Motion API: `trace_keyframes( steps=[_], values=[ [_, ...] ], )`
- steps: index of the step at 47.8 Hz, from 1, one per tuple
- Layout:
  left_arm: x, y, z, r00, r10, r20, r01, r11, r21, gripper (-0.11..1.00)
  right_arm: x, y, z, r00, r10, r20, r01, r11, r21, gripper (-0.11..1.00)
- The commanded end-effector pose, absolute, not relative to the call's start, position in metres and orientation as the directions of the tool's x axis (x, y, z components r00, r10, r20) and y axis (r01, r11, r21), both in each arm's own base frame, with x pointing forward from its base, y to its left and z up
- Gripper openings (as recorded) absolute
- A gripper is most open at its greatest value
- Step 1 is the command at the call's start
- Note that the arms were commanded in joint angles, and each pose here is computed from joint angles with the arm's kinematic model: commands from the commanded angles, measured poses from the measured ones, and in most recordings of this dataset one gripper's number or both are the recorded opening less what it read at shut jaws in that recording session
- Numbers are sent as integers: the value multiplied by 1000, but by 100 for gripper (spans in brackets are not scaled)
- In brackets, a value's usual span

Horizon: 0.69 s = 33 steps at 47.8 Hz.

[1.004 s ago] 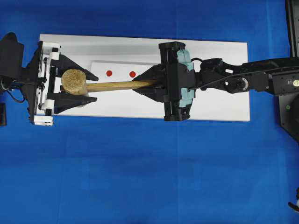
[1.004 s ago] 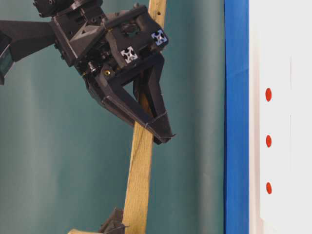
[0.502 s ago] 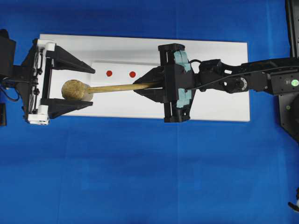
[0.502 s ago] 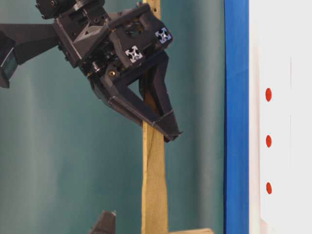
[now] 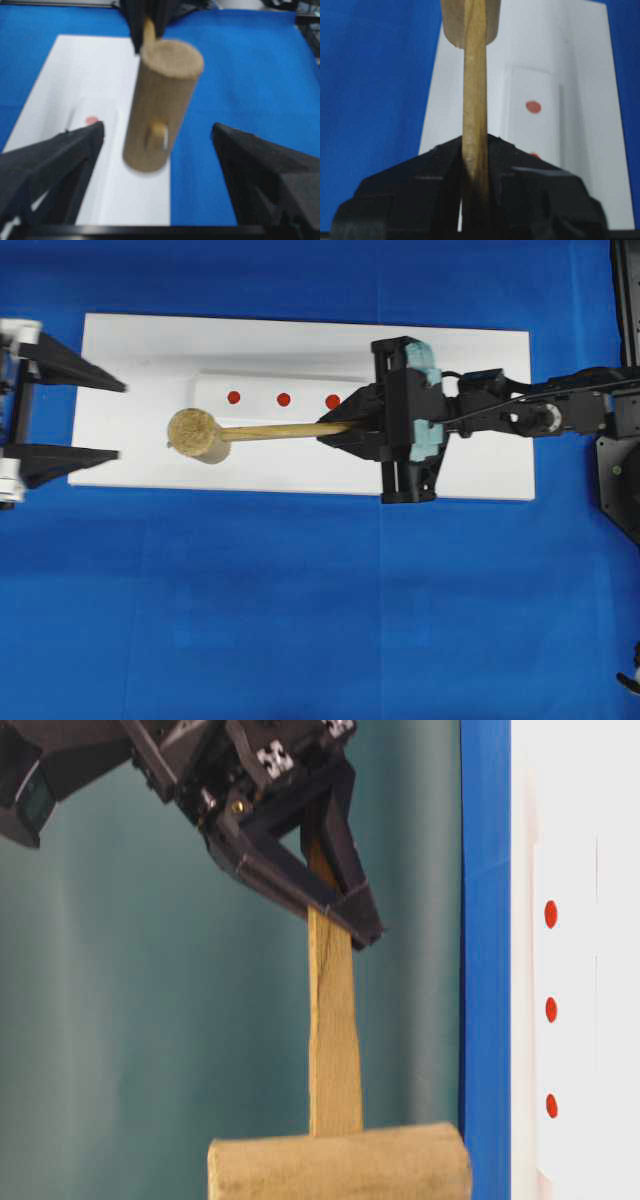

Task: Hit the mark with a hammer.
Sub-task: 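Swing the mallet head down onto the middle red dot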

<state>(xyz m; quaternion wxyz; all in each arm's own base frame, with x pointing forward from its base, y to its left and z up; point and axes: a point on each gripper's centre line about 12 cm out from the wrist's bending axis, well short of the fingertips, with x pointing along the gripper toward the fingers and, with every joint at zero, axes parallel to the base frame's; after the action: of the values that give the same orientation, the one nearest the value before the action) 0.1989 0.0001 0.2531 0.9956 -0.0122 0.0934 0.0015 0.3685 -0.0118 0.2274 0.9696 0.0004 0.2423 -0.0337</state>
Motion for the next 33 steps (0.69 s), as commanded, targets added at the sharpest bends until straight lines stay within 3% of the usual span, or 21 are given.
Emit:
trace_keyframes(
  steps=[1,17,33],
  values=[
    [188,0,256,983,2,-185,-6,1000,-21,85,365,-12,244,901,-68,-428,74,997,-4,3],
    [170,0,256,984,3,-177,-4,1000,-8,85,362,-13,239,896,-78,-436,87,996,2,3],
    [171,0,254,983,3,-185,-4,1000,-8,84,365,-51,239,887,-224,-404,230,973,-35,3]
  ],
)
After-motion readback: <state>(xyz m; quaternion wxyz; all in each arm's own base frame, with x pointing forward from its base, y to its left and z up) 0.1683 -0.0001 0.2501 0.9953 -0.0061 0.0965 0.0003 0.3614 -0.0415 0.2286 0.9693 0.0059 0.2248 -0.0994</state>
